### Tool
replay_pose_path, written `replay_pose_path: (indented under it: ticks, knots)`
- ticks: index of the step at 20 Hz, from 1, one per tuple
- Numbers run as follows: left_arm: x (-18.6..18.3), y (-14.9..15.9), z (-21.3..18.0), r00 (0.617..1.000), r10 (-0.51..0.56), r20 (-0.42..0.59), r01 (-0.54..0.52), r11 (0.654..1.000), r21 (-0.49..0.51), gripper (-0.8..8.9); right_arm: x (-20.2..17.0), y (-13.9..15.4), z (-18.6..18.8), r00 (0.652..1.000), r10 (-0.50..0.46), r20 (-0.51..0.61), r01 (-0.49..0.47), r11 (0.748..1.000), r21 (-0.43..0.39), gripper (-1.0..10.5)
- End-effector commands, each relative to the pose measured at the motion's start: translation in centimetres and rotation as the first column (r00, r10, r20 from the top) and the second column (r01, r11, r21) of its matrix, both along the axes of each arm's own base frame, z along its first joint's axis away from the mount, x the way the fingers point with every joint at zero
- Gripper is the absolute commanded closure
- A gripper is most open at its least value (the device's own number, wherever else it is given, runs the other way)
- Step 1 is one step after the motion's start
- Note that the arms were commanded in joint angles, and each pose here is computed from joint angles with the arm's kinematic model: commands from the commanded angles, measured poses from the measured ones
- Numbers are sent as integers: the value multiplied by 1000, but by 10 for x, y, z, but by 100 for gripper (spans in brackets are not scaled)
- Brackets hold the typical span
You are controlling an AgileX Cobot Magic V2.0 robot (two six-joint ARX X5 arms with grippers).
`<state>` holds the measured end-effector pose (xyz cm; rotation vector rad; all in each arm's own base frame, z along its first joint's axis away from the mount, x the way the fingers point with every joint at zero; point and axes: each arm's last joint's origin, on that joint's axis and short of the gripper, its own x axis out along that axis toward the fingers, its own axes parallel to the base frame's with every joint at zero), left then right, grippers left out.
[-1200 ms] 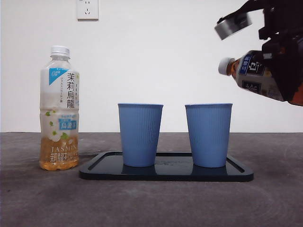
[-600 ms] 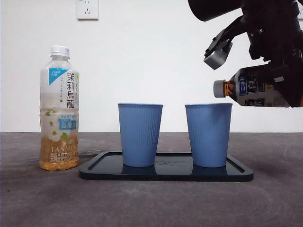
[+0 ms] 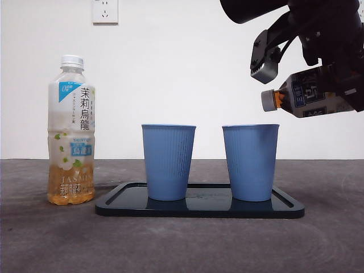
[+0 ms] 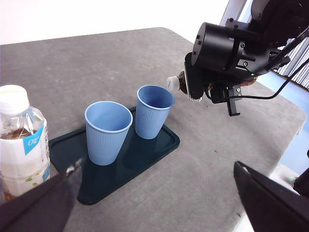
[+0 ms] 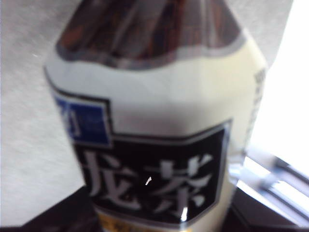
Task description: Pour the drink into the cup
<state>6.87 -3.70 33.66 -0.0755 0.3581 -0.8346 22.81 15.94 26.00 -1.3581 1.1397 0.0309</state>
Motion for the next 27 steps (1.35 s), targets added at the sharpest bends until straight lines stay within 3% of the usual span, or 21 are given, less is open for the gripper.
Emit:
replay_pose_path:
  ticks: [1,4,7,9,11,14,18,22,27]
  knots:
    - [-2,0,6,999,-15,41,15,1000,2,315,2,7,7,999,34,37,-33,998,-47,766]
    - [-2,0,6,999,-18,41,18,1000,2,315,1,8,6,998,10,57,-9,1000,-9,766]
    - [-2,0,6,999,-18,39,18,1000,2,315,1,9,6,992,-74,100,65,993,94,766]
    - [-2,0,6,999,-18,39,18,1000,2,315,3,9,8,988,-113,101,90,974,208,766]
    - [-2,0,6,999,-18,33,18,1000,3,315,5,8,15,985,-135,104,90,930,355,767]
    - [-3,0,4,1000,-18,16,18,1000,8,315,7,-1,39,975,-166,148,52,818,573,767]
    - [-4,0,2,1000,-18,-14,18,1000,16,315,6,-21,75,945,-208,252,-74,616,784,767]
    - [-4,0,-1,999,-17,-40,18,1000,25,315,-3,-50,77,889,-301,345,-199,424,883,767]
    - [-4,0,-1,999,-17,-37,18,1000,24,315,-18,-80,36,777,-457,433,-386,196,901,767]
